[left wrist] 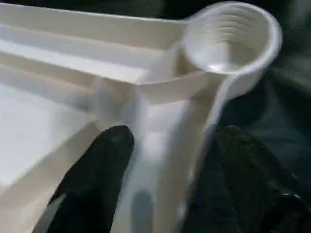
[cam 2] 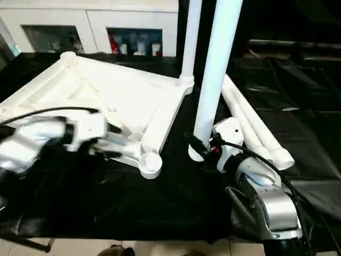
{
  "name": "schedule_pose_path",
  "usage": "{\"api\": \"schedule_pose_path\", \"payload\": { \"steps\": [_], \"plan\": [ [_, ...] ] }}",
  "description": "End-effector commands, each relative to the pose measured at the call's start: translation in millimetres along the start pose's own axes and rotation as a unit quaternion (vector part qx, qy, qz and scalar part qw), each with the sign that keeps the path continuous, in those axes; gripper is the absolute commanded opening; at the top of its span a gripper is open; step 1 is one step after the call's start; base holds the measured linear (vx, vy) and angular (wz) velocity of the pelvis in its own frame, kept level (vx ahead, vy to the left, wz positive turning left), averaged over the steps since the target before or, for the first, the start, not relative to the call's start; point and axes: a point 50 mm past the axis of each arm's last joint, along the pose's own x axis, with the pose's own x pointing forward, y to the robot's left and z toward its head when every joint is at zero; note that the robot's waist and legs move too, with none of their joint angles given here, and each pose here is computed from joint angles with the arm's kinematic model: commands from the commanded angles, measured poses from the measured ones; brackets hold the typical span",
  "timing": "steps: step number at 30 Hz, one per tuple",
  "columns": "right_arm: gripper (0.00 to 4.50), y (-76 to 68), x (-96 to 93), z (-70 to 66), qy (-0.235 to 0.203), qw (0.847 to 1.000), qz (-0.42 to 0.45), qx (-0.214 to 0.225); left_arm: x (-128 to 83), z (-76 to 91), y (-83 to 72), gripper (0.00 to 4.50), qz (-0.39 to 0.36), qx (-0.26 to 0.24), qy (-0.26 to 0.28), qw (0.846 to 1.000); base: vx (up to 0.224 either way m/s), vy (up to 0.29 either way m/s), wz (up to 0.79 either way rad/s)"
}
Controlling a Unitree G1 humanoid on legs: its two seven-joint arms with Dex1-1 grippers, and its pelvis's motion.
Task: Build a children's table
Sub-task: Insert table leg to table base
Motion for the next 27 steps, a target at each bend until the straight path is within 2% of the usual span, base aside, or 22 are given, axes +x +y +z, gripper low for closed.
{"api": "schedule_pose_path", "payload": {
  "steps": [1, 3, 4, 8, 10, 14, 15, 18, 27],
  "plan": [
    [1.90, 3.6, 0.6, 2.3, -0.002, 1.000, 0.017, -0.003, -2, -3.3, 2.0, 2.87, -0.026, 0.011, 0.020, 0.999, 0.000, 0.000, 0.00],
    [1.90, 3.7, 0.2, 2.2, 0.000, 1.000, 0.019, -0.003, -2, -5.3, 3.4, 2.88, -0.031, 0.013, 0.029, 0.999, 0.000, 0.000, 0.00],
    [1.90, 3.8, -0.3, 1.9, 0.001, 1.000, 0.020, -0.004, -3, -6.6, 5.1, 2.58, -0.033, 0.015, 0.035, 0.999, 0.000, 0.000, 0.00],
    [1.90, 4.3, -0.9, 1.2, 0.003, 1.000, 0.022, -0.004, -4, -7.5, 10.3, 2.38, -0.034, 0.016, 0.040, 0.999, 0.000, 0.000, 0.00],
    [1.90, 4.7, -0.8, 1.0, 0.003, 1.000, 0.023, -0.003, -4, -7.6, 12.5, 2.03, -0.034, 0.017, 0.041, 0.998, 0.000, 0.000, 0.00],
    [1.90, 6.1, -0.9, 0.5, 0.006, 1.000, 0.030, -0.003, -2, -7.5, 18.6, 1.95, -0.033, 0.018, 0.045, 0.998, 0.000, 0.000, 0.00],
    [1.90, 6.2, -0.9, 0.4, 0.007, 0.999, 0.031, -0.003, -2, -7.0, 19.6, 1.71, -0.033, 0.021, 0.046, 0.998, 0.000, 0.000, 0.00],
    [1.90, 6.8, -1.2, 0.0, 0.009, 0.999, 0.033, -0.004, 0, -6.9, 21.9, 1.55, -0.036, 0.027, 0.055, 0.997, 0.000, 0.000, 0.00],
    [1.90, 10.9, -2.4, -0.4, 0.012, 0.999, 0.039, -0.006, 7, -12.9, 19.8, 0.77, -0.060, 0.036, 0.093, 0.993, 0.000, 0.000, 0.00]
  ]
}}
